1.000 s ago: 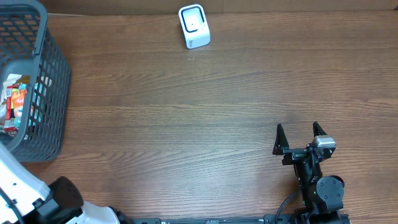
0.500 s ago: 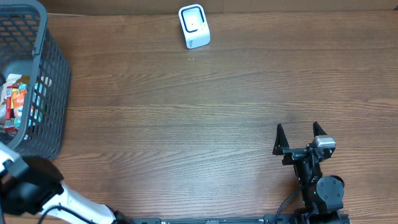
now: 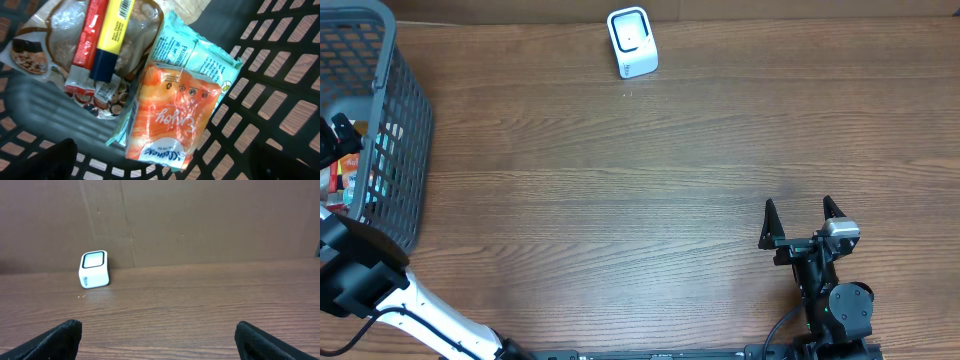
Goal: Scan the item barcode
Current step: 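Grasp the orange and mint-green snack packets with the left gripper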
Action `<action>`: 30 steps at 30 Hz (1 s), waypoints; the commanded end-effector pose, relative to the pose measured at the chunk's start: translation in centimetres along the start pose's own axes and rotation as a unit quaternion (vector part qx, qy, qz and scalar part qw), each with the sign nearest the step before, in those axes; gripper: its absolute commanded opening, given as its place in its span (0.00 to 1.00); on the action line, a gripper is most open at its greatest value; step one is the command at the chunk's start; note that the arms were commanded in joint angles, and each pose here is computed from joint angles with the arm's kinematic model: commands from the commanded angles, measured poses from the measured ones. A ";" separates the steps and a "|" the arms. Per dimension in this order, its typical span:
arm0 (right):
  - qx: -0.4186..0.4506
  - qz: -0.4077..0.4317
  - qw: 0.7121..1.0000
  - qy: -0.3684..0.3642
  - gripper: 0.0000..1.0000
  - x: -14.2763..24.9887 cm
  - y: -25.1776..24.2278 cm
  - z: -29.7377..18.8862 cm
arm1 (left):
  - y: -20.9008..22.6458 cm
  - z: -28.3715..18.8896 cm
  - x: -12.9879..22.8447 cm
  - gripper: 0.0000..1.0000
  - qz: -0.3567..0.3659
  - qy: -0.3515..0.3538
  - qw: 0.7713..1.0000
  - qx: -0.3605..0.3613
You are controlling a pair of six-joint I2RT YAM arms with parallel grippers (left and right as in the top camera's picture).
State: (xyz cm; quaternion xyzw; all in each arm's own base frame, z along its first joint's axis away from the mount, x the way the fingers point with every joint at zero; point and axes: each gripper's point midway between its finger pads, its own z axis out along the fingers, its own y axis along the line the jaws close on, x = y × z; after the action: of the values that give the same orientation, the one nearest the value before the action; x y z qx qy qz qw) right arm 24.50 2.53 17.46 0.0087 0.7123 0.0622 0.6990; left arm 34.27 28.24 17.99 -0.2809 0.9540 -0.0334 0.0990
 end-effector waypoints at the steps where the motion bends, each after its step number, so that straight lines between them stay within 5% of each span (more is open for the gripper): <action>1: -0.001 -0.002 1.000 -0.001 1.00 0.2 0.0 0.0 | -0.7 0.8 0.1 1.00 0.015 0.010 1.000 0.015; 30: -0.001 -0.002 1.000 -0.001 1.00 0.2 0.0 0.0 | -0.5 7.4 2.1 1.00 0.028 0.066 0.997 -0.010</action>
State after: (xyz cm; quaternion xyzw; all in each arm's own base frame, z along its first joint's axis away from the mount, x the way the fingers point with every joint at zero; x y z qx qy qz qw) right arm 24.50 2.53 17.45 0.0087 0.7125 0.0621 0.6989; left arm 34.54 27.11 11.65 -0.2639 0.9627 -0.0348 0.0487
